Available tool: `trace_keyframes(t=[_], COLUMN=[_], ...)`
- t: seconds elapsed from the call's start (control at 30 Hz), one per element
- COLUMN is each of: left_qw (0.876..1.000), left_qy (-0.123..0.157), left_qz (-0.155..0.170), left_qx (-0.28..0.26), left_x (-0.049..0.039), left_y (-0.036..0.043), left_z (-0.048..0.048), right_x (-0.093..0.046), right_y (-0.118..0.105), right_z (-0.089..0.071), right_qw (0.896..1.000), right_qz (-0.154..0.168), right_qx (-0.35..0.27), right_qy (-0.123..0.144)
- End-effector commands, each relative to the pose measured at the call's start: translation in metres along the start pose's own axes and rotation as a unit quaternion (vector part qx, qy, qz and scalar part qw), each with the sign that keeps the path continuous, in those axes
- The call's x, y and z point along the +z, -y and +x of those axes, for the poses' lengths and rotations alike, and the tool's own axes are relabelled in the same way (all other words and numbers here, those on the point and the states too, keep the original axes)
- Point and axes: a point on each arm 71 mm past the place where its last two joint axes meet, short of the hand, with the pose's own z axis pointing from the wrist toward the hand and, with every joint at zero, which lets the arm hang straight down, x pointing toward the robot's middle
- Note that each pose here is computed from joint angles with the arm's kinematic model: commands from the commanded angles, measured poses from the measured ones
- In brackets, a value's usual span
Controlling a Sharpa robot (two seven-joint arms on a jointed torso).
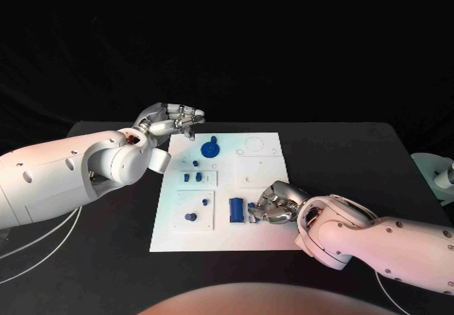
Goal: Assemble the parts on the task board
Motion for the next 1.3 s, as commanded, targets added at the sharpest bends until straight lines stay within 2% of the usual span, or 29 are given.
trace_keyframes(t=[0.03, 0.53, 1.0, 1.3], left_qw=[1.000, 1.000, 1.000, 1.000], left_qy=[-0.009, -0.008, -0.006, -0.006], left_qz=[0.003, 0.002, 0.002, 0.002], left_qx=[-0.002, -0.002, -0.001, -0.001], left_x=[0.0001, -0.0003, -0.0006, -0.0006], left_y=[0.0011, 0.0010, 0.0010, 0.0010], left_z=[0.0025, 0.0016, 0.0007, 0.0004], right_x=[0.0005, -0.0004, -0.0057, -0.0077], right_y=[0.0011, -0.0010, -0.0033, -0.0031], right_z=[0.0044, 0.0044, 0.0004, -0.0008], right_qw=[1.000, 1.000, 0.999, 0.999], right_qz=[0.004, -0.005, -0.023, -0.026], right_qx=[-0.016, -0.022, -0.033, -0.038], right_qy=[-0.014, -0.012, 0.013, 0.017])
